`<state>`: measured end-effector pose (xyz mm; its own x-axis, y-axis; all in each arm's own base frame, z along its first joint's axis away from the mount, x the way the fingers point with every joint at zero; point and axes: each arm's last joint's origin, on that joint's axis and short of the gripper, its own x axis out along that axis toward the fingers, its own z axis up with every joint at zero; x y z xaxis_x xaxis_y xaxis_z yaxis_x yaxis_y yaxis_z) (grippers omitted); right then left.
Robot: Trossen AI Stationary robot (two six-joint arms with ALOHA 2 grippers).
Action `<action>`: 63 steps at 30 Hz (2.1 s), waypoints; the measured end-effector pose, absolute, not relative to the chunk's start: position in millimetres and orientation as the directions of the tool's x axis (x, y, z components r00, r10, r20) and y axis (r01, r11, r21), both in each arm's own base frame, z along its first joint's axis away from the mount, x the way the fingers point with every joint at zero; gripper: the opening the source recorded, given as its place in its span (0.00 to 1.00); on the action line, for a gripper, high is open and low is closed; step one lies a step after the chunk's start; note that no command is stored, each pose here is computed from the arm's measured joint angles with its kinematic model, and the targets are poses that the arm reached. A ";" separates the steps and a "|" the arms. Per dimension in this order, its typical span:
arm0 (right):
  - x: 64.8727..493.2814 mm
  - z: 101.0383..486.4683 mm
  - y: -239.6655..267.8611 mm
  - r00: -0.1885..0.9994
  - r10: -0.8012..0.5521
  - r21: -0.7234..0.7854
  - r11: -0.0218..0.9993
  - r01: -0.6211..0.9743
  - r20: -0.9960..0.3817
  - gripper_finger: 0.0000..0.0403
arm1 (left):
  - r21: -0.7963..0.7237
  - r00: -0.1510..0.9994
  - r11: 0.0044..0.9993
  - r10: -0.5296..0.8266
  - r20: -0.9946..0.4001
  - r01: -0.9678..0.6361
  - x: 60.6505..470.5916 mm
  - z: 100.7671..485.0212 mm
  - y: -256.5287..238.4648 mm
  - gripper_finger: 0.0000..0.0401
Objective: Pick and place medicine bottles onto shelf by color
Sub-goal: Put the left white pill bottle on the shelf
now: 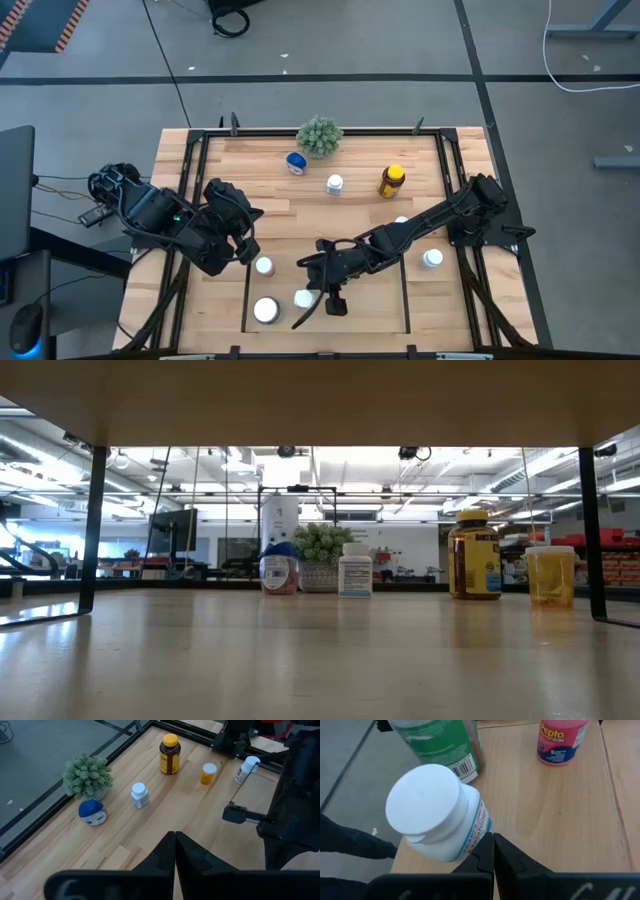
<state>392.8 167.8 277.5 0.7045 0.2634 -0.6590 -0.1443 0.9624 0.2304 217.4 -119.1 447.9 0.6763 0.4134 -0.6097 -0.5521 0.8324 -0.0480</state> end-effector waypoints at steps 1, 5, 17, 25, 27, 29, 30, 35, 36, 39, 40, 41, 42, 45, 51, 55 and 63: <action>393.4 277.6 166.6 0.706 0.261 0.227 0.963 -0.145 -0.658 0.01 | -0.049 0.676 0.832 0.413 -0.610 -0.553 217.4 447.9 -119.1 0.03; 397.4 279.0 160.2 0.723 0.254 0.227 0.964 -0.136 -0.643 0.01 | -0.049 0.676 0.832 0.413 -0.610 -0.553 217.4 447.9 -119.1 0.01; 401.4 282.6 157.9 0.721 0.337 0.275 0.939 -0.207 -0.606 0.01 | -0.049 0.676 0.830 0.417 -0.608 -0.555 217.3 447.9 -119.0 0.03; 400.8 282.7 159.2 0.700 0.382 0.303 0.922 -0.241 -0.603 0.01 | -0.046 0.676 0.829 0.422 -0.604 -0.558 217.3 448.0 -118.9 0.02; 400.7 282.7 159.4 0.697 0.389 0.309 0.919 -0.246 -0.603 0.01 | -0.046 0.676 0.829 0.422 -0.604 -0.558 217.3 448.0 -118.8 0.04; 400.6 282.7 159.6 0.693 0.396 0.317 0.916 -0.248 -0.602 0.01 | -0.046 0.676 0.829 0.422 -0.603 -0.558 217.3 448.0 -118.8 0.05; 400.4 282.7 159.9 0.689 0.405 0.322 0.912 -0.255 -0.602 0.01 | -0.046 0.677 0.829 0.422 -0.603 -0.558 217.3 448.0 -118.8 0.05; 398.6 282.8 164.1 0.672 0.436 0.344 0.898 -0.276 -0.599 0.01 | -0.046 0.677 0.828 0.422 -0.603 -0.558 217.3 448.0 -118.8 0.05; 398.2 283.0 165.1 0.671 0.438 0.343 0.897 -0.279 -0.599 0.01 | -0.047 0.677 0.828 0.422 -0.603 -0.559 217.3 448.0 -118.8 0.04; 397.9 283.2 166.2 0.671 0.441 0.346 0.895 -0.281 -0.596 0.01 | -0.048 0.677 0.828 0.422 -0.603 -0.559 217.3 448.1 -118.9 0.02; 397.6 283.3 167.0 0.670 0.443 0.349 0.894 -0.281 -0.596 0.01 | -0.048 0.677 0.828 0.422 -0.603 -0.559 217.3 448.1 -118.9 0.02; 397.4 283.3 167.4 0.670 0.444 0.350 0.894 -0.281 -0.595 0.01 | -0.048 0.677 0.828 0.422 -0.603 -0.559 217.3 448.1 -118.9 0.01; 397.3 283.3 167.7 0.669 0.445 0.350 0.893 -0.282 -0.595 0.01 | -0.048 0.677 0.828 0.422 -0.603 -0.559 217.3 448.1 -118.9 0.01; 397.3 283.4 167.9 0.670 0.445 0.351 0.893 -0.282 -0.595 0.01 | -0.048 0.677 0.828 0.422 -0.603 -0.559 217.3 448.1 -118.9 0.02; 399.1 286.4 168.5 0.689 0.453 0.366 0.887 -0.283 -0.566 0.01 | -0.049 0.677 0.828 0.422 -0.603 -0.559 217.4 448.1 -118.9 0.05; 399.6 287.1 168.4 0.696 0.451 0.368 0.887 -0.278 -0.559 0.01 | -0.049 0.677 0.827 0.422 -0.603 -0.559 217.4 448.1 -118.9 0.02; 399.5 287.1 168.7 0.695 0.453 0.377 0.885 -0.273 -0.559 0.01 | -0.049 0.677 0.827 0.422 -0.603 -0.559 217.4 448.1 -118.9 0.03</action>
